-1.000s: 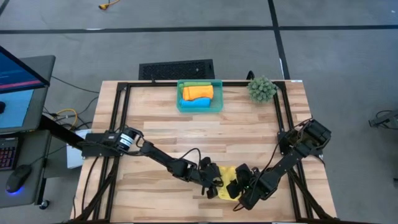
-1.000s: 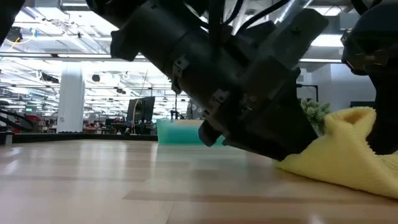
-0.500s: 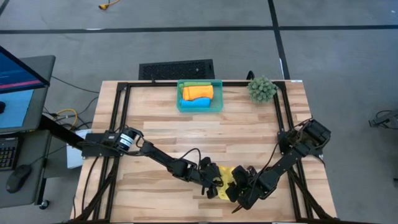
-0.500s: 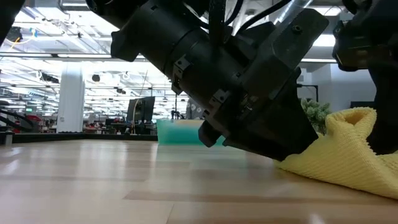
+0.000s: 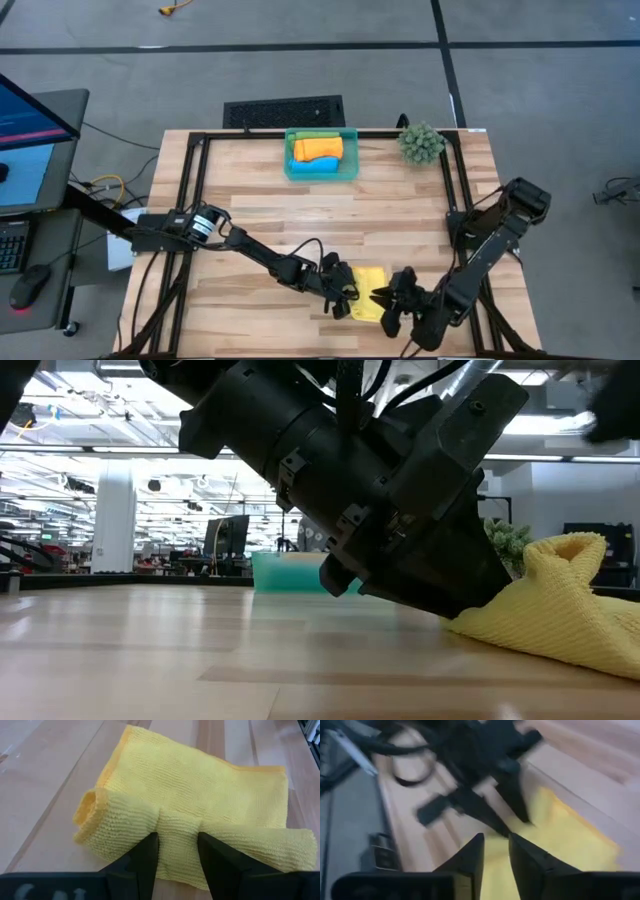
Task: Roll microfiber towels into tight, uniform cylinder then place into a basket
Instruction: Roll the yellow towel
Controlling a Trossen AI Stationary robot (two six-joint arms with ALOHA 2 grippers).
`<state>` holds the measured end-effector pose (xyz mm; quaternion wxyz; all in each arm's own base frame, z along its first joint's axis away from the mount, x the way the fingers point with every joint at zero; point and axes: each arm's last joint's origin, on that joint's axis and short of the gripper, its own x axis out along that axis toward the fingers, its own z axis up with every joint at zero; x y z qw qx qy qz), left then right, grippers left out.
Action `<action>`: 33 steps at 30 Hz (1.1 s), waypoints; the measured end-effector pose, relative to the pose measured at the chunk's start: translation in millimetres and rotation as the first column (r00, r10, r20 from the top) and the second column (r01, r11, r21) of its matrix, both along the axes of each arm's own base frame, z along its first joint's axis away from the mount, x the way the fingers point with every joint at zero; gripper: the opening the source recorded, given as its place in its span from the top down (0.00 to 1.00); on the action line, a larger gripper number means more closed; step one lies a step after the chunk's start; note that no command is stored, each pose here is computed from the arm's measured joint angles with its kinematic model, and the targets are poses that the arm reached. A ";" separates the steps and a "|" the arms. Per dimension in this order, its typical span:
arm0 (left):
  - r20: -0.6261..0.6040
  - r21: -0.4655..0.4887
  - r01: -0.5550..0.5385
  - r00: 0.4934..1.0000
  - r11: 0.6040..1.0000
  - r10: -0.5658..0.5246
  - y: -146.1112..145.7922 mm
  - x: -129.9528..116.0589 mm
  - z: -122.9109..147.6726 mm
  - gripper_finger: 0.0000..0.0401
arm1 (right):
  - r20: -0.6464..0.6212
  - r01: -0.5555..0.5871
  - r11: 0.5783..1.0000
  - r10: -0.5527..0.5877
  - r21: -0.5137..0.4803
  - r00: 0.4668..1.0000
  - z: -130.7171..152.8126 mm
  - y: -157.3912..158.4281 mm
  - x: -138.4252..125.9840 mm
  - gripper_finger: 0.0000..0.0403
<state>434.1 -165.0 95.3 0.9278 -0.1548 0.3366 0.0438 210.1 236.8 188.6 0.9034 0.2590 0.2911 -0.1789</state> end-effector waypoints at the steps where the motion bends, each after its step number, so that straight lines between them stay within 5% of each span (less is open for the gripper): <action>1: 0.000 0.000 0.000 1.000 1.000 0.000 0.0 0.0 0.0 0.66 | 0.021 -0.012 1.000 0.012 -0.012 1.000 0.8 1.2 2.4 0.75; 8: -0.001 -0.001 0.000 1.000 1.000 0.000 0.0 -0.2 -0.2 0.66 | -0.005 -0.023 0.999 0.023 -0.027 1.000 -37.3 4.5 33.9 0.97; 33: 0.004 0.046 0.045 0.999 0.998 -0.046 -0.2 -0.6 3.6 0.66 | -0.089 -0.022 0.980 0.041 0.198 0.995 -92.9 17.2 54.0 0.98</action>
